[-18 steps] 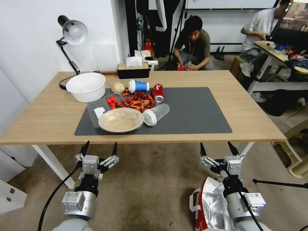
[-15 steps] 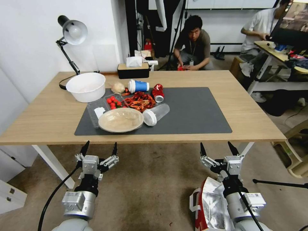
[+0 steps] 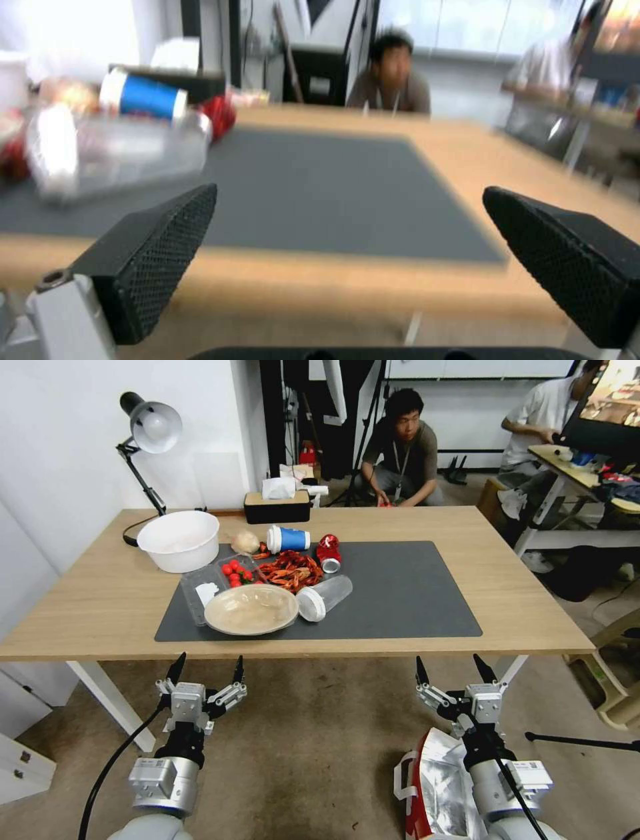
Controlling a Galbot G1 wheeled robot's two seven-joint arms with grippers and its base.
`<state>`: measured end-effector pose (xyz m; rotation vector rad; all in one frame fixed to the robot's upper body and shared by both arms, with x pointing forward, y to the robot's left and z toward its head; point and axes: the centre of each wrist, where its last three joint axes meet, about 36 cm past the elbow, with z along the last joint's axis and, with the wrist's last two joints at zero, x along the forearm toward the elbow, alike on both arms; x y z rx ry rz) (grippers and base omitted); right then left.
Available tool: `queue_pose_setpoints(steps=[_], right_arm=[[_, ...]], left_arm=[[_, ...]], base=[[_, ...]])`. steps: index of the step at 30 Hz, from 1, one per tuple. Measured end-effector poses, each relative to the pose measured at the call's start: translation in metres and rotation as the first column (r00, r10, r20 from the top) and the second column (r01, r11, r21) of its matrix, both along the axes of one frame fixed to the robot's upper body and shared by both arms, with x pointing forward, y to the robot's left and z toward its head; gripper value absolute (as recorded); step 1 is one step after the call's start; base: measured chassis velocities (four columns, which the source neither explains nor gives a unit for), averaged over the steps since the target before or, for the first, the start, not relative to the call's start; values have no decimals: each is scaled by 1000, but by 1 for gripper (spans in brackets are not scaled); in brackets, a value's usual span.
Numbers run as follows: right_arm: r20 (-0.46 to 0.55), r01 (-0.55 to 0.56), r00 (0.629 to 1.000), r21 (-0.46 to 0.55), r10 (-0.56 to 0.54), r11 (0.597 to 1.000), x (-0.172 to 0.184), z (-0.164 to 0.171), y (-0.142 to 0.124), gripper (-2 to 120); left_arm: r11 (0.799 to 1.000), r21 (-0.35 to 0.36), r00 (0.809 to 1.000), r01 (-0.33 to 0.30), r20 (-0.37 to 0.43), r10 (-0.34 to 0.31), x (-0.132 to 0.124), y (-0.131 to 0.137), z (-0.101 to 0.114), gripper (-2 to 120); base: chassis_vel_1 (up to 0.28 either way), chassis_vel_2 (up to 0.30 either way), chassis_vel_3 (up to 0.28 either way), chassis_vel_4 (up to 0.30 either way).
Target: Pick up the food delivery bag from the floor and place it on the table.
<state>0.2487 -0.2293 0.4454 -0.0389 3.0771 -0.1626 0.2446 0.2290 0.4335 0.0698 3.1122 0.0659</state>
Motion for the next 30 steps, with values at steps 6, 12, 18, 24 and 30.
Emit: queue_pose_setpoints(steps=[6,12,18,24,30], right_arm=[[111,9,994,-16,-7,1000,23,19,-7,100],[114,-2,993,-13,3,1000,23,21,-8,100],[117,-14,993,-8,14,1000,23,18,-7,100],[116,-14,993,-2,14,1000,23,16,-6,100],[113,-12,994,2,11,1000,22,15,-6,100]], left_arm=[[995,-85,989,52,143,-39,52,19,7,100],[995,-84,989,55,139,-43,48,20,1,100],[996,-73,990,46,136,-35,42,23,0,100],[997,-61,990,45,134,-37,36,20,1,100],[997,-59,991,46,130,-38,33,19,0,100]], base=[[0,0,0,0],[0,0,0,0],[0,0,0,0],[0,0,0,0],[0,0,0,0]])
